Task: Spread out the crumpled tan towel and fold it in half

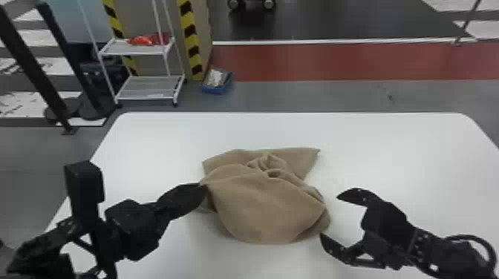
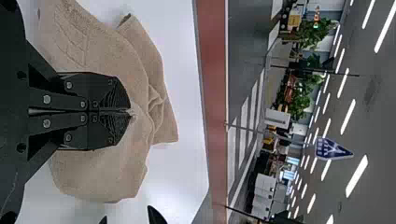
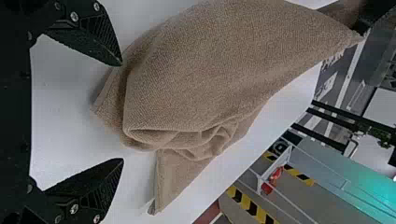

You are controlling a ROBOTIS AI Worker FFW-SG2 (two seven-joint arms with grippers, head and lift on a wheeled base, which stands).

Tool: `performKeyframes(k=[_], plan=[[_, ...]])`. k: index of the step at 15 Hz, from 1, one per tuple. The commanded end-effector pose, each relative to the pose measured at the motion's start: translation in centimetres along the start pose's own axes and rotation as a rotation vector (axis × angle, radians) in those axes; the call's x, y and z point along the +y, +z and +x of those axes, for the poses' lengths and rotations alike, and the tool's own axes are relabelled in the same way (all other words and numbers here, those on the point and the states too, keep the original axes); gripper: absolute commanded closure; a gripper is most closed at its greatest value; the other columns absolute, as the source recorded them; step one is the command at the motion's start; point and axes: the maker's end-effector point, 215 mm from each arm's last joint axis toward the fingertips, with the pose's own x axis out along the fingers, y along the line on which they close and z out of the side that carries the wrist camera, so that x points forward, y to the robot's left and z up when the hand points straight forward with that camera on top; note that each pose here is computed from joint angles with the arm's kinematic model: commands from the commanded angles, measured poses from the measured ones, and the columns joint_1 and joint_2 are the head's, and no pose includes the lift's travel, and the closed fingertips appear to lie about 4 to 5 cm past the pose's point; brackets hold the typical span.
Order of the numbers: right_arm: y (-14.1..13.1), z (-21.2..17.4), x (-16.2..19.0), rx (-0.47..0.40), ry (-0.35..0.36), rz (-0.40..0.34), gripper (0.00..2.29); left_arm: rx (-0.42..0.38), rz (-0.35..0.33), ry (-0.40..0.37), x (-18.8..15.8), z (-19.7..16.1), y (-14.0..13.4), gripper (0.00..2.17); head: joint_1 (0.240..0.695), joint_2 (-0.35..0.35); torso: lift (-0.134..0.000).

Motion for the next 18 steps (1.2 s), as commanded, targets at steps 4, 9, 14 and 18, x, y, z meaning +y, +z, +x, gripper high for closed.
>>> performKeyframes(k=[4,9,14,18], plan=[[-1.3,-0.2,-0.2,0.059,0.05,-0.03,0.19,-0.003,-0.005,-0.002,-0.1,0.1,0.0,1.89,0.695,0.065,-0.12],[-2.9,1.5,-0.2,0.103,0.107,0.003,0.26,-0.003,-0.008,-0.005,-0.2,0.2,0.0,1.89,0.695,0.053,-0.12],[-2.2,3.1,-0.2,0.082,0.113,0.01,0.43,-0.003,-0.011,-0.007,-0.3,0.0,-0.1,1.89,0.695,0.056,-0.12],[-1.4,3.6,-0.2,0.066,0.108,-0.005,1.56,-0.003,-0.015,-0.009,-0.3,0.0,-0.2,1.89,0.695,0.075,-0.12]])
